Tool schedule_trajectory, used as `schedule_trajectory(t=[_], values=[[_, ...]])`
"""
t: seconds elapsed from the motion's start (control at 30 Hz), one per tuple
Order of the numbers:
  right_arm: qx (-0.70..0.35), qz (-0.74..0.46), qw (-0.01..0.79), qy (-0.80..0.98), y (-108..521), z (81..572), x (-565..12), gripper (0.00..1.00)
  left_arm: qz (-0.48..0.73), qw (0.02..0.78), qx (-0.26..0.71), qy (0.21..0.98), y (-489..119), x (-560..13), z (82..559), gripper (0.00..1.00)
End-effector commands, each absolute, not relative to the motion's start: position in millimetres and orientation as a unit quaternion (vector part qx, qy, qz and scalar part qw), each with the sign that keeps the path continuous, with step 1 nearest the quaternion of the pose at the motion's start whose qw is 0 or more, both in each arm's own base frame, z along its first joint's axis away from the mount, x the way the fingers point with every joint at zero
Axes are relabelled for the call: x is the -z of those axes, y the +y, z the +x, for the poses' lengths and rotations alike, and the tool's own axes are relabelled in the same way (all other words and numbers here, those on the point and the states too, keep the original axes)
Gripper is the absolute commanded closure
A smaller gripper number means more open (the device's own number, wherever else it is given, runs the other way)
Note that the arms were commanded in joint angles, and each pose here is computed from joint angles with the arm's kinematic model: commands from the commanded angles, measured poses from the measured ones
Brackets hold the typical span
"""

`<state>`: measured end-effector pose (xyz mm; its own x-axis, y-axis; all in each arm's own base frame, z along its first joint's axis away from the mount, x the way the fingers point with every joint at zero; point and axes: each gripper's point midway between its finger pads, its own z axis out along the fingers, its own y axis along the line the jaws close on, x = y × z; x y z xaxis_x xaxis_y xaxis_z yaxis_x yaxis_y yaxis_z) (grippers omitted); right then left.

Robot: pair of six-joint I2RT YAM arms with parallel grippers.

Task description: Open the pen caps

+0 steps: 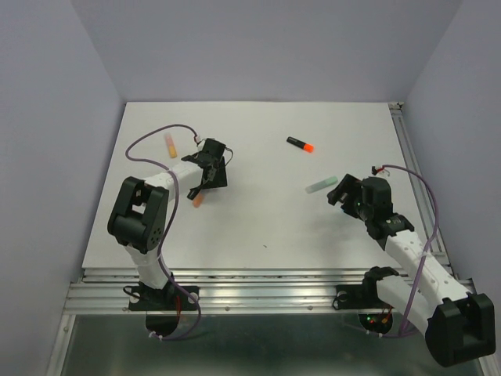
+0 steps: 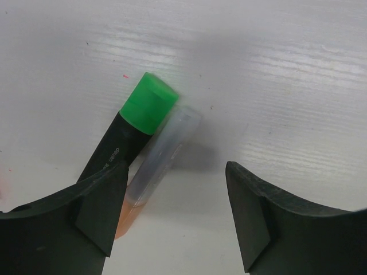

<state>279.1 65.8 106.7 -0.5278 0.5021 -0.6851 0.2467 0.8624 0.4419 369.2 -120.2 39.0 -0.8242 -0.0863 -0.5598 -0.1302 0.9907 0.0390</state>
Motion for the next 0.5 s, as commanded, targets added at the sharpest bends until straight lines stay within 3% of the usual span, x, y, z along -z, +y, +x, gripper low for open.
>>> schedule_trajectory(t=[0.0, 0.37, 0.47], values=[[-0.138, 0.220, 0.465, 0.846, 59, 289, -121, 0.00, -0.066, 0.301, -0.039, 0.951, -117, -48, 371, 0.21], [-0.141, 0.216, 0.463, 0.848, 60, 289, -118, 0.00, -0.057, 0.283, 0.004, 0.957, -134, -27, 368, 0.28], [-0.138, 0.218, 0.464, 0.847, 58, 289, -117, 0.00, -0.059, 0.280, 0.003, 0.958, -134, -25, 368, 0.35]])
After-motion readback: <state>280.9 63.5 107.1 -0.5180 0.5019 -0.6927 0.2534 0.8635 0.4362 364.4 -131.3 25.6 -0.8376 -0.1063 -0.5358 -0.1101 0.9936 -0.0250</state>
